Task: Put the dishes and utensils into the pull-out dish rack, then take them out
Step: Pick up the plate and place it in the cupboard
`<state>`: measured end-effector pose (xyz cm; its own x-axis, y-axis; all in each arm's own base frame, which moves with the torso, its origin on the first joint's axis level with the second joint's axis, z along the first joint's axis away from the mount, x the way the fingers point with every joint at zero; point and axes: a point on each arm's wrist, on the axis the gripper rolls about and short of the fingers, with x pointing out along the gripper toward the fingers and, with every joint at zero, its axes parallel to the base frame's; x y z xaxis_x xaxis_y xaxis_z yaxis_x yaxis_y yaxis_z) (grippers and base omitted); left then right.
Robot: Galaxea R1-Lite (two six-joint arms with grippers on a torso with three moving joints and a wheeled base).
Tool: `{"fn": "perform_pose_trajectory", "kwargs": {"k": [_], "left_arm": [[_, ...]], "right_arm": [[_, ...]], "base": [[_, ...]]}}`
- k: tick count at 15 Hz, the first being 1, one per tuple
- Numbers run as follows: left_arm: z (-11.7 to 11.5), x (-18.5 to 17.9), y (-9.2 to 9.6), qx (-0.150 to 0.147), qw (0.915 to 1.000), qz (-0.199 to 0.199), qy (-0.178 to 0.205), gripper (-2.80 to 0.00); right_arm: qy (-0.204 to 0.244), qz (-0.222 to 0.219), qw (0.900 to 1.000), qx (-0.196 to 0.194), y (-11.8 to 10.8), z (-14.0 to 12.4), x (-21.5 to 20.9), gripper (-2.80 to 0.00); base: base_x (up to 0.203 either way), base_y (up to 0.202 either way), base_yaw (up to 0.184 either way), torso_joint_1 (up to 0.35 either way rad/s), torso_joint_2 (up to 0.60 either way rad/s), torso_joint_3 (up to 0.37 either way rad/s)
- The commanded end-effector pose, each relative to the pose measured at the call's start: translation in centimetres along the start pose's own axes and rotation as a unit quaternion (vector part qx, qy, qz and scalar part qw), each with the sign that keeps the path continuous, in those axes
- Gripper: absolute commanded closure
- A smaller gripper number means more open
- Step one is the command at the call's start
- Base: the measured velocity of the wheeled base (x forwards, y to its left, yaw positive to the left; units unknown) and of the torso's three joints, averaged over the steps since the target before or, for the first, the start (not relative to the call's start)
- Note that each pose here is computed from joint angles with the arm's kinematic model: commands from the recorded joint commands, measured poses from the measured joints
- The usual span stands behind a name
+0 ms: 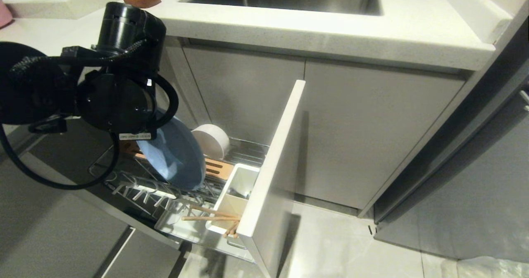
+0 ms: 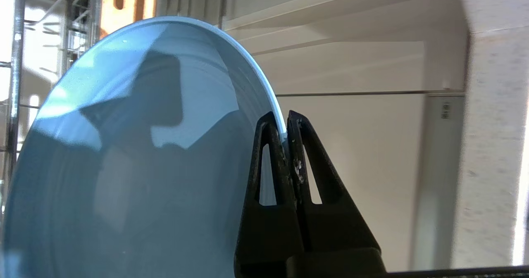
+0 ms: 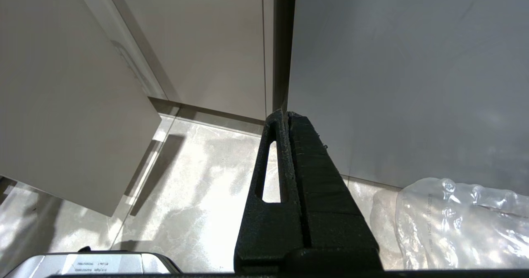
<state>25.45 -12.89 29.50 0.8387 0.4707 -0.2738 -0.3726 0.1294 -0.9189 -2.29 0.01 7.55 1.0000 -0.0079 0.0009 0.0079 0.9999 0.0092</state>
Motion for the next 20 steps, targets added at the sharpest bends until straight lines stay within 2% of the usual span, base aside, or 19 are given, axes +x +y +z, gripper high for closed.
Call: {"fn": "perform_pose_trajectory", "kwargs": {"k": [1,12,17,20], "left_arm": [[0.3,-0.3,-0.4,-0.010,0.9999,-0.005,-0.001,0.00],[-0.4,1.0,2.1,0.002,0.9997,0.023,0.002,0.00],[1.1,-0.2,0.5,-0.029,0.9996,0.001,0.007,0.00],[1.4,-0.4,0.3,-0.040,0.9991,-0.006,0.011,0.00]], "right_arm": [[0.000,0.000,1.000,0.000,0.0,0.0,0.0,0.00],[0.000,0.000,1.000,0.000,0.0,0.0,0.0,0.00],[0.000,0.000,1.000,0.000,0.0,0.0,0.0,0.00],[0.000,0.000,1.000,0.000,0.0,0.0,0.0,0.00]], "base": [[0.000,0.000,0.000,0.000,0.00,0.000],[0.000,0.000,0.000,0.000,0.00,0.000],[0.000,0.000,0.000,0.000,0.00,0.000],[0.000,0.000,0.000,0.000,0.00,0.000]]}}
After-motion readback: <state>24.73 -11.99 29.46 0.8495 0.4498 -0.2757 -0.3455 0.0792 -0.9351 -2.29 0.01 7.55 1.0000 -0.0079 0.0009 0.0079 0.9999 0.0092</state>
